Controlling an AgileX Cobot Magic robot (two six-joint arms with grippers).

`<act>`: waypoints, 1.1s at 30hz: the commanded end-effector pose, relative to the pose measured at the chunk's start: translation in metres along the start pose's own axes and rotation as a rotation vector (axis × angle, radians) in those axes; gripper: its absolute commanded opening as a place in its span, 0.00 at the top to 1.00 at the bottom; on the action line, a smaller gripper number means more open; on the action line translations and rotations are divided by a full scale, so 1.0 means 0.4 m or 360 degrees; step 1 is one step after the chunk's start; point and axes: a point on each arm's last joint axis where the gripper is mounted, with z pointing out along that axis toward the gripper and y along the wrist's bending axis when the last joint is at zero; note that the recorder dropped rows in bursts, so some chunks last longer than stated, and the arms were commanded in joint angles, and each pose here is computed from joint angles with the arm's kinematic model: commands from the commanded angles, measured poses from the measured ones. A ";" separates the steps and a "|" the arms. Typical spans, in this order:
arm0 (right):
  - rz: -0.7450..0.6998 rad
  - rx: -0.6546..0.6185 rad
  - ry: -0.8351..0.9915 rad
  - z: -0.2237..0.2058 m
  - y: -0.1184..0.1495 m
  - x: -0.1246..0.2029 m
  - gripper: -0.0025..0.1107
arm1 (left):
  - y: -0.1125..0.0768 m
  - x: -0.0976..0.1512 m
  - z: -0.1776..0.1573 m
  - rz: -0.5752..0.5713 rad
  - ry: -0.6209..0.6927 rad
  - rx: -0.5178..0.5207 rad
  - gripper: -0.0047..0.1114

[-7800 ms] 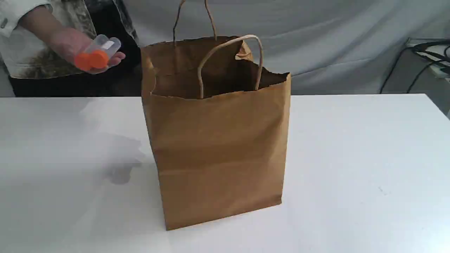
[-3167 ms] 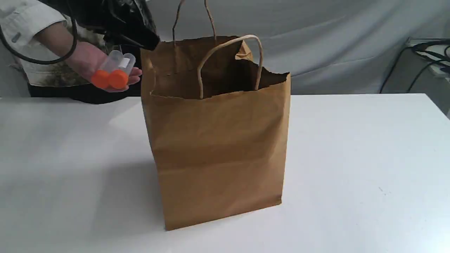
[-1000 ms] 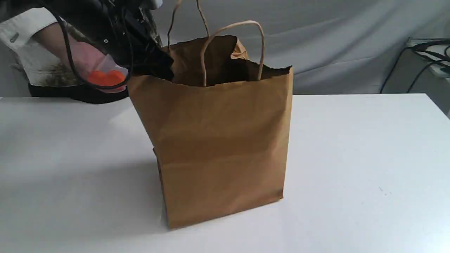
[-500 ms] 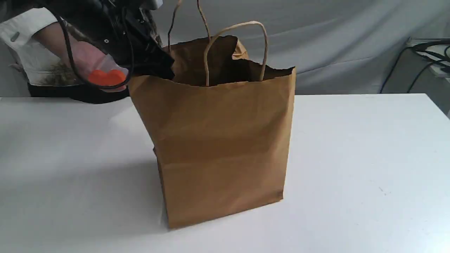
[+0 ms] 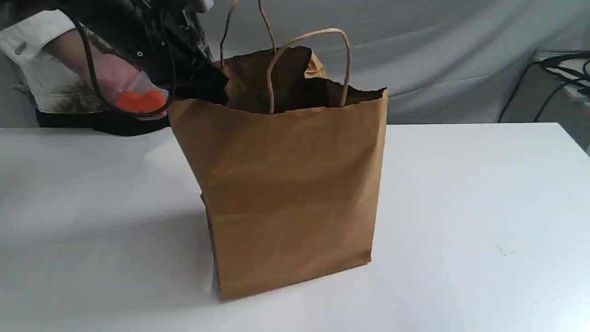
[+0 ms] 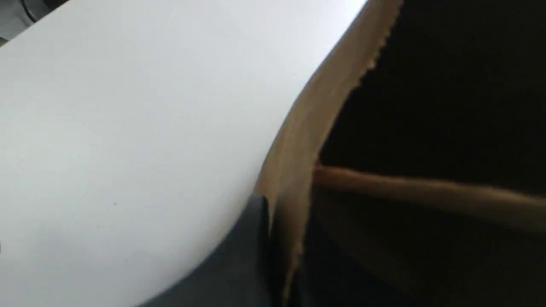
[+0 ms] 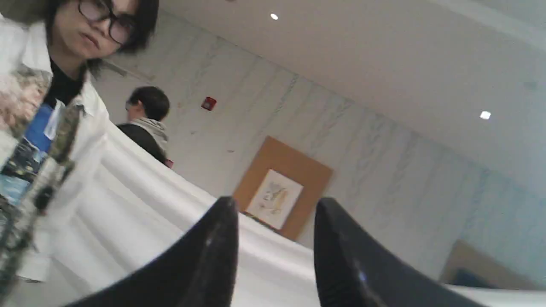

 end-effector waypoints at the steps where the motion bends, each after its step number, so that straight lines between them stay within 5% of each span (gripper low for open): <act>1: -0.0120 0.0034 -0.0004 0.066 -0.006 0.014 0.71 | -0.007 -0.009 -0.015 -0.0011 -0.0037 -0.0006 0.96; 7: 0.0836 0.0218 0.0260 0.165 -0.053 0.048 0.71 | -0.012 -0.017 -0.015 -0.0063 -0.0092 0.0032 0.96; 11: 0.0999 0.0048 0.0603 0.221 -0.037 0.072 0.71 | -0.016 -0.017 -0.015 -0.0093 -0.0091 0.0056 0.96; 18: 0.1155 -0.0191 0.0533 0.245 0.027 0.062 0.71 | -0.018 -0.013 -0.015 -0.0082 -0.0060 0.0070 0.96; 21: 0.1160 -0.0539 0.0414 0.243 0.075 0.040 0.71 | -0.017 -0.012 -0.015 -0.0074 -0.0058 0.0067 0.96; 27: 0.1255 -0.1540 0.0500 0.203 0.222 0.059 0.67 | -0.017 -0.012 -0.015 -0.0032 -0.0059 0.0066 0.96; 33: 0.1448 -0.1803 0.0565 0.202 0.279 0.105 0.42 | -0.018 -0.012 -0.015 -0.0029 -0.0057 0.0068 0.96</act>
